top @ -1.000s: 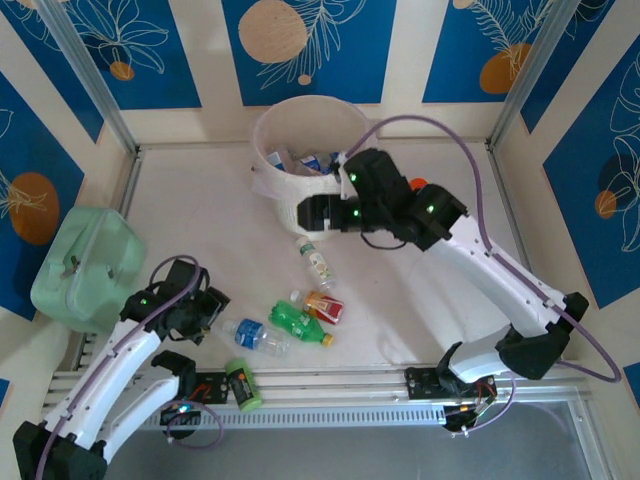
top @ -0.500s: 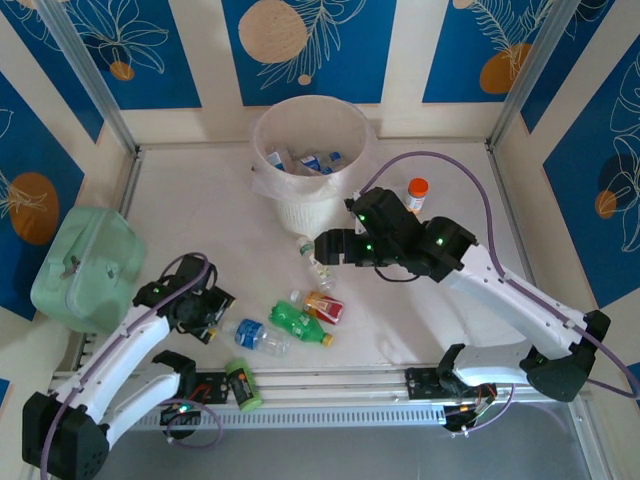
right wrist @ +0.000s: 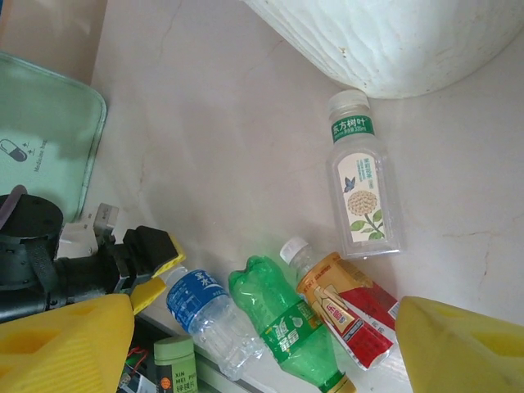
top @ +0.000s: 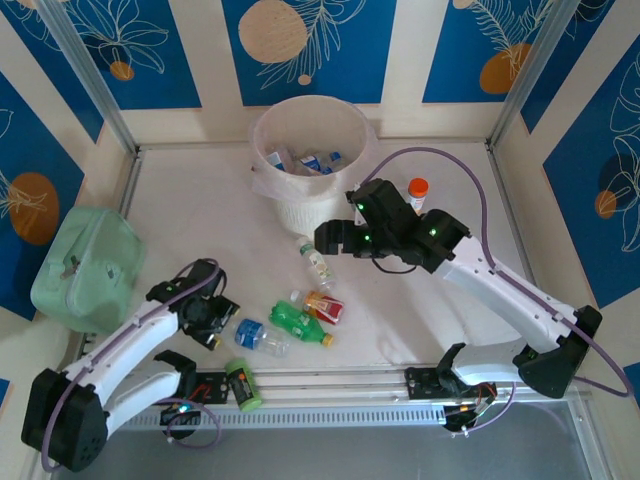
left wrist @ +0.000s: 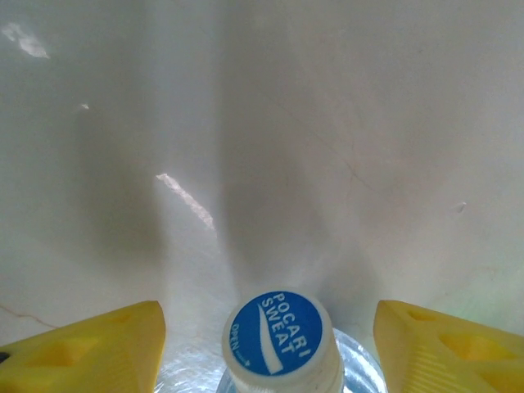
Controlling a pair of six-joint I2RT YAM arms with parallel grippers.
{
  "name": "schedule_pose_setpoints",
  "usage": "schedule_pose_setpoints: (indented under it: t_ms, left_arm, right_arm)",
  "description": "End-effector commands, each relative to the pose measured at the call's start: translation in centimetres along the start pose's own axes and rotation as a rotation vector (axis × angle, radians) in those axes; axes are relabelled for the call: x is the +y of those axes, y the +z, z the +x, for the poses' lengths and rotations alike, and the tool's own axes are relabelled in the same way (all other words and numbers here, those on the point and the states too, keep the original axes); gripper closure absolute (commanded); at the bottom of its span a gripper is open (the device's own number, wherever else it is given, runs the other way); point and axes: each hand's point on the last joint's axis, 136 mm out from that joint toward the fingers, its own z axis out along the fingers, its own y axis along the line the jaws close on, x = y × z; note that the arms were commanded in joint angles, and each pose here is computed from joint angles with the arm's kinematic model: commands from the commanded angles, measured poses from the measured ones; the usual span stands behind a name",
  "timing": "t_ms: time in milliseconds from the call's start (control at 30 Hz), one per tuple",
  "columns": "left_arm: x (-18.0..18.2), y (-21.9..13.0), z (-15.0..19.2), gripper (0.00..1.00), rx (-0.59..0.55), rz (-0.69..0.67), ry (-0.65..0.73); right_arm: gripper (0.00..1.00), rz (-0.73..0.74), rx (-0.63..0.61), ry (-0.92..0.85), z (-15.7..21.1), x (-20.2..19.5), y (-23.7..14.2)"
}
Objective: Put the plastic bottles in the bin
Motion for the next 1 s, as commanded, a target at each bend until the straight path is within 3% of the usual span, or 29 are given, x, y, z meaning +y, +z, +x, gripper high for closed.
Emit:
schedule_pose_setpoints:
  t_ms: [0,267,567,733,967]
  left_arm:
    - [-1.2,0.3,0.3,0.39,0.015,0.027,-0.032]
    - [-2.6,1.0,0.4,0.59,0.026,0.053,-0.017]
    - [-5.5,-0.8,0.3,0.72,0.017,0.16,0.037]
    - [-8.1,-3.8,0.4,0.79,-0.007,0.27,0.103]
    - [-14.4,-12.0,0.8,0.81,-0.09,0.493,0.344]
  right_arm:
    - [0.16,-0.016,0.02,0.007,0.2,0.0,0.7]
    - [0.18,0.021,0.021,0.029,0.7,-1.0,-0.1]
    - [0.19,0.019,-0.026,0.078,0.7,-1.3,-3.0]
    - [0.19,-0.018,-0.072,0.093,-0.1,-0.3,-5.5]
    - [0.17,-0.115,-0.096,0.104,-0.9,0.8,-7.8]
